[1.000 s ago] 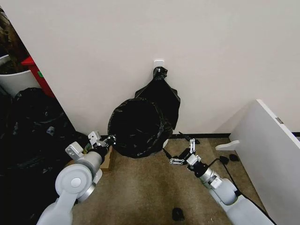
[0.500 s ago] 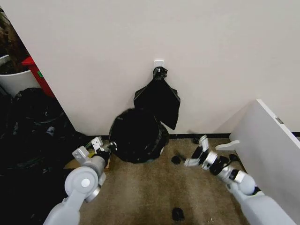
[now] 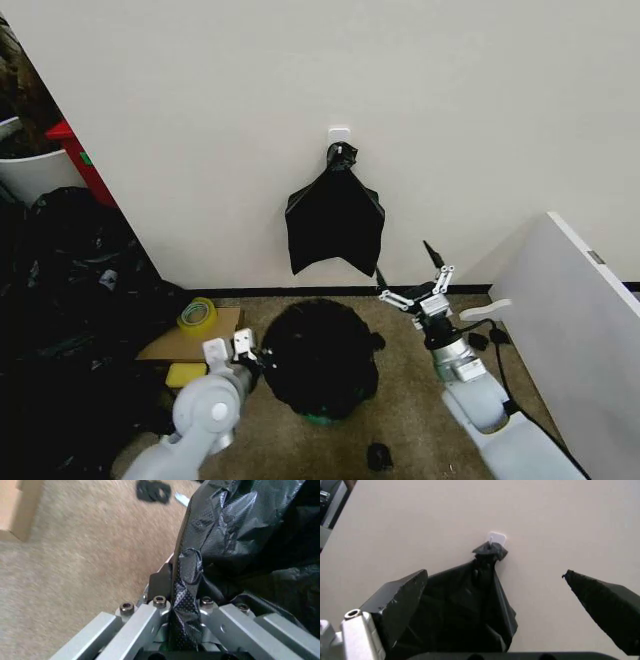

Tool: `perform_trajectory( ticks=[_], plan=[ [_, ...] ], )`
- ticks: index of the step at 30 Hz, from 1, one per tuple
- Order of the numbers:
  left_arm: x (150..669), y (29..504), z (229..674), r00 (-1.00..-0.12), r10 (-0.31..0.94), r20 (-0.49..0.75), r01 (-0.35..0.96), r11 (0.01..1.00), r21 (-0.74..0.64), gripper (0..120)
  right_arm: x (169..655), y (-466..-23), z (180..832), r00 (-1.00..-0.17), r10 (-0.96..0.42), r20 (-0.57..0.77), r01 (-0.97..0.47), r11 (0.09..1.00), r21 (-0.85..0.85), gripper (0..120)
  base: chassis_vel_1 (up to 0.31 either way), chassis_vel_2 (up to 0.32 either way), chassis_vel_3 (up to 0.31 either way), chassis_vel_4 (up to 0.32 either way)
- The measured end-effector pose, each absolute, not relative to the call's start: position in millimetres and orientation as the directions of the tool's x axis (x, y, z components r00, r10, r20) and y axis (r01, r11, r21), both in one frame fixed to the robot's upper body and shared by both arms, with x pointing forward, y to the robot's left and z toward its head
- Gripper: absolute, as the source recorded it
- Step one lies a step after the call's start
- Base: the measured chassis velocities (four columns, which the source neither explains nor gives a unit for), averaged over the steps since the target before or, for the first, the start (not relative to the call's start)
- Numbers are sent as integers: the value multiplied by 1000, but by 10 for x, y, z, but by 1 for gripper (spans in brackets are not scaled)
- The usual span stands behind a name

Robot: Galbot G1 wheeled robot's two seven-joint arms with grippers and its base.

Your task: Place the garbage bag over the trash bin.

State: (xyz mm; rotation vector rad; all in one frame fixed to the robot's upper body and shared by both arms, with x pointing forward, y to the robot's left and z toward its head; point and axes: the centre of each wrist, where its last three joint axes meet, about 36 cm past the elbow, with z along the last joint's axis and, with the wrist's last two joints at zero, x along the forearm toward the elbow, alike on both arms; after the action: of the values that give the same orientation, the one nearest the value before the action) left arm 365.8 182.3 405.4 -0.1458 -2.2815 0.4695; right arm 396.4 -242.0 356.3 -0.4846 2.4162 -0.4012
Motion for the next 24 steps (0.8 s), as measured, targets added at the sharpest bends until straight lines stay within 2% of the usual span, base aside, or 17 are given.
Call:
perform_trajectory(
  ticks=[2,3,4,6,8,10,13,14,23,24],
  plan=[
    [3668,1797,4048,-689,243,683,-37,929,-368,9,3977,-2425,3549,-734,-432,-525,-238,887,-397,100,0,0,0,0],
    [3668,1797,4048,-689,243,683,-37,929,-368,9,3977,-2425,3549,-734,-432,-525,-238,887,-397,100,0,0,0,0],
    [3667,1807,4082,-701,239,672,-36,929,-368,19,3991,-2431,3546,-735,-430,-525,-236,887,-396,100,0,0,0,0],
    [3662,1814,4102,-706,238,667,-34,929,-368,20,3994,-2434,3541,-736,-429,-524,-235,888,-396,100,0,0,0,0],
    [3610,1847,4163,-721,230,653,-22,935,-353,32,3999,-2440,3515,-740,-426,-521,-235,889,-394,100,0,0,0,0],
    [3583,1862,4189,-727,226,648,-17,938,-347,35,3998,-2438,3506,-741,-426,-519,-236,889,-393,100,0,0,0,0],
    [3512,1932,4340,-752,207,626,-16,943,-332,50,3993,-2435,3497,-742,-427,-517,-238,889,-392,100,0,0,0,0],
    [3512,1932,4340,-752,207,626,-16,943,-332,50,3993,-2435,3497,-742,-427,-517,-238,889,-392,100,0,0,0,0],
    [3258,1985,4832,-807,175,564,12,959,-281,86,3913,-2483,3568,-764,-381,-521,-209,910,-359,100,0,0,0,0],
    [3258,1985,4832,-807,175,564,12,959,-281,86,3913,-2483,3568,-764,-381,-521,-209,910,-359,100,0,0,0,0]
  ],
)
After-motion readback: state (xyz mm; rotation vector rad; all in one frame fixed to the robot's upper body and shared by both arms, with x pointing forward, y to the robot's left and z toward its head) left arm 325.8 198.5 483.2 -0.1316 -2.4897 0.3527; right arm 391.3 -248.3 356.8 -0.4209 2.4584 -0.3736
